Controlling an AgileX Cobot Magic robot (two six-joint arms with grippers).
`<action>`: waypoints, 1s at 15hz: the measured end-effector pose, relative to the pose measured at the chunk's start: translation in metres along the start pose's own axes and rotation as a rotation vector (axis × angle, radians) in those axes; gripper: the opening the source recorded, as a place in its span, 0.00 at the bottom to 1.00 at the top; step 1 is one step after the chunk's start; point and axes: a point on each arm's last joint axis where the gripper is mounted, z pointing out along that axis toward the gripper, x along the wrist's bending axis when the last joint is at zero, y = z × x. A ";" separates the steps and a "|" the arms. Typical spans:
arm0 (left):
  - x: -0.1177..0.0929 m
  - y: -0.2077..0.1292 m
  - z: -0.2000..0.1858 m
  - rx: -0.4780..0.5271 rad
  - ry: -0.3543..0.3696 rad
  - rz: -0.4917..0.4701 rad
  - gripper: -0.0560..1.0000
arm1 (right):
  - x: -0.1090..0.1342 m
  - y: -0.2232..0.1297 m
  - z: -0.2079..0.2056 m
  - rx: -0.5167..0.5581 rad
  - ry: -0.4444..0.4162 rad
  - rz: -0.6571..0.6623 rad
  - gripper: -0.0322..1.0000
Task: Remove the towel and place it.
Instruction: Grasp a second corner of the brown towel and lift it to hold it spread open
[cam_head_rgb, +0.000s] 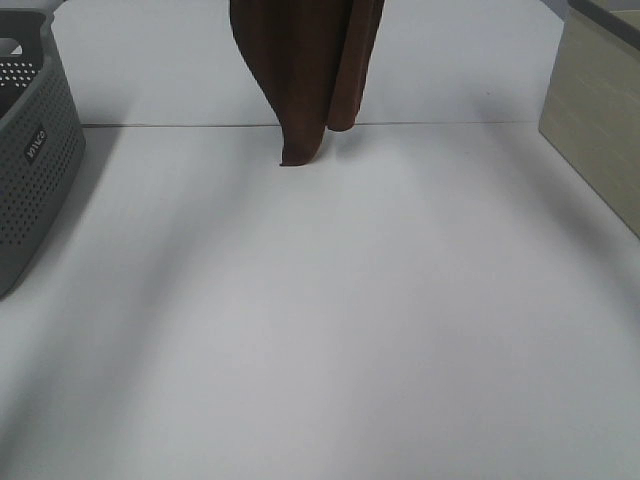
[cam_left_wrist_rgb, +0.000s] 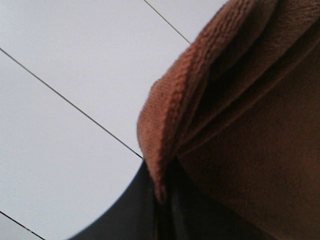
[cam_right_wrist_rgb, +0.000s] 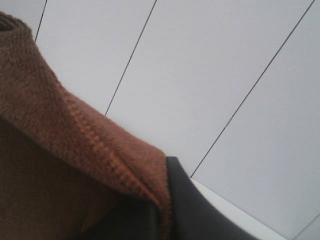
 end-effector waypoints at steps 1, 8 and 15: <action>0.001 -0.006 0.008 -0.010 0.019 0.005 0.05 | 0.002 -0.006 0.008 0.002 0.000 0.008 0.04; 0.014 -0.006 0.026 -0.058 0.105 0.104 0.05 | 0.006 -0.032 0.027 0.039 0.009 0.037 0.04; -0.001 -0.021 0.032 0.027 0.057 0.126 0.05 | 0.011 -0.043 0.027 0.140 0.063 0.059 0.04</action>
